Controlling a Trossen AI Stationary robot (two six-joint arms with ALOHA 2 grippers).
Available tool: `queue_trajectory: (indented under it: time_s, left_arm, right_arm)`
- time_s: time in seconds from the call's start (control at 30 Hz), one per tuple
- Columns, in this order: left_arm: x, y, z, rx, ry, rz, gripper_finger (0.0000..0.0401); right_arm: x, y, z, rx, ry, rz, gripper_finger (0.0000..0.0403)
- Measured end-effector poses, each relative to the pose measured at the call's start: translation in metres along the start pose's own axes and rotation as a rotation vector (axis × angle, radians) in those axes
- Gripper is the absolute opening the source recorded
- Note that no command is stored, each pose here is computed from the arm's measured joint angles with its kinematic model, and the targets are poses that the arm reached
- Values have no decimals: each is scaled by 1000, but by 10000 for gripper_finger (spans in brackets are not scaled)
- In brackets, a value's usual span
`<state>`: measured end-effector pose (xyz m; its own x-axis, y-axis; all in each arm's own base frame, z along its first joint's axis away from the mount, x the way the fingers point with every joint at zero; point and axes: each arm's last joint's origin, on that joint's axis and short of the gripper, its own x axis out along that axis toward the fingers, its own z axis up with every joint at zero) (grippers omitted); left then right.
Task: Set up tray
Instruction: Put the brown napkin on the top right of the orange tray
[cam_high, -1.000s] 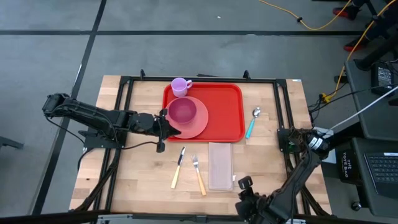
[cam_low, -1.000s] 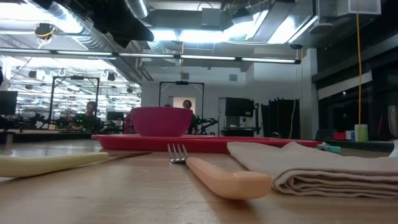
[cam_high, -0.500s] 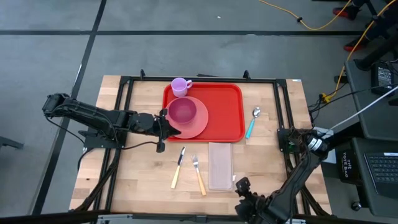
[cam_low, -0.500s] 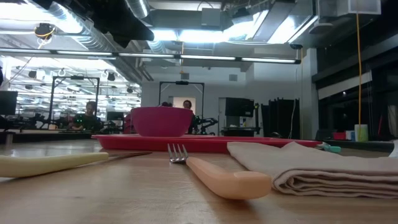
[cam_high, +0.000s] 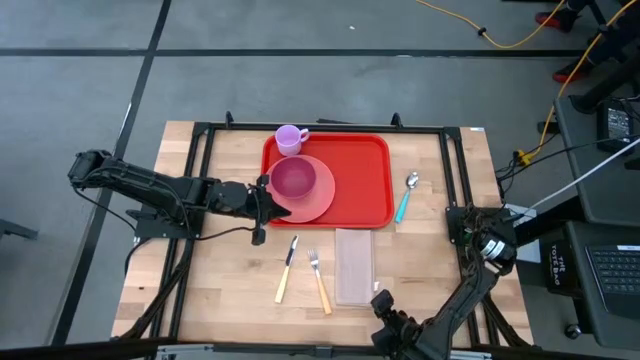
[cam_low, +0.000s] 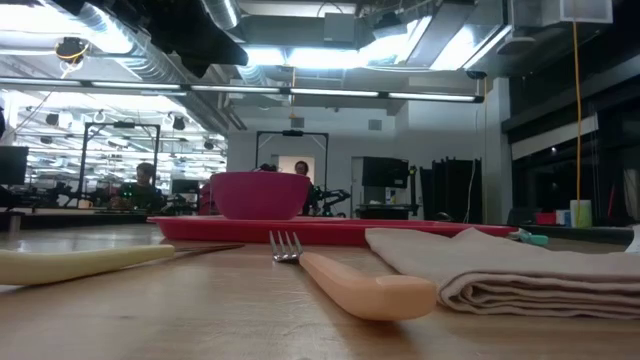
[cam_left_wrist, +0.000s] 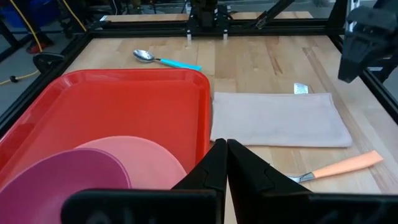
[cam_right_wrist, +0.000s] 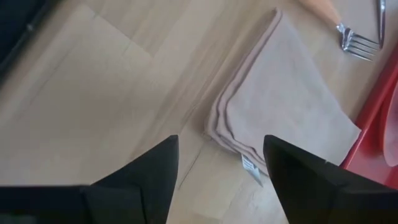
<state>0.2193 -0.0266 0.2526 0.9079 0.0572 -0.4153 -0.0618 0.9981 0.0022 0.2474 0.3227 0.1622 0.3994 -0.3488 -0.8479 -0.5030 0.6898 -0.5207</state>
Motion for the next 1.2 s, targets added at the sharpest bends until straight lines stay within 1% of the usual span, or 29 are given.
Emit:
queue_trajectory:
  time_s: [0.13, 0.27, 0.33, 0.57, 0.83, 0.93, 1.0, 1.1, 1.2]
  left_arm:
    - [0, 0, 0, -2, 0, 0, 7]
    - [0, 0, 0, -7, 0, 0, 8]
    - [0, 0, 0, -7, 0, 0, 6]
    - [0, 0, 0, -7, 0, 0, 7]
    - [0, 0, 0, -7, 0, 0, 4]
    - [0, 0, 0, -8, 0, 0, 5]
    - [0, 0, 0, -12, 0, 0, 7]
    - [0, 0, 0, -30, 0, 0, 8]
    - [0, 0, 0, -33, 1, 0, 6]
  right_arm:
    - [8, 1, 1, -2, 20, -7, 237]
    - [11, -2, 2, 53, 20, -24, 237]
    - [11, -4, 3, 60, 17, -40, 237]
    - [12, -5, 3, 36, 19, -37, 237]
    - [13, -3, 5, 50, -5, -23, 237]
    - [22, 1, 1, 51, -6, -18, 237]
    - [29, 5, -4, 30, 4, -21, 237]
    - [33, 7, -8, 11, 4, -53, 237]
    - [37, 8, -11, 0, 16, -59, 237]
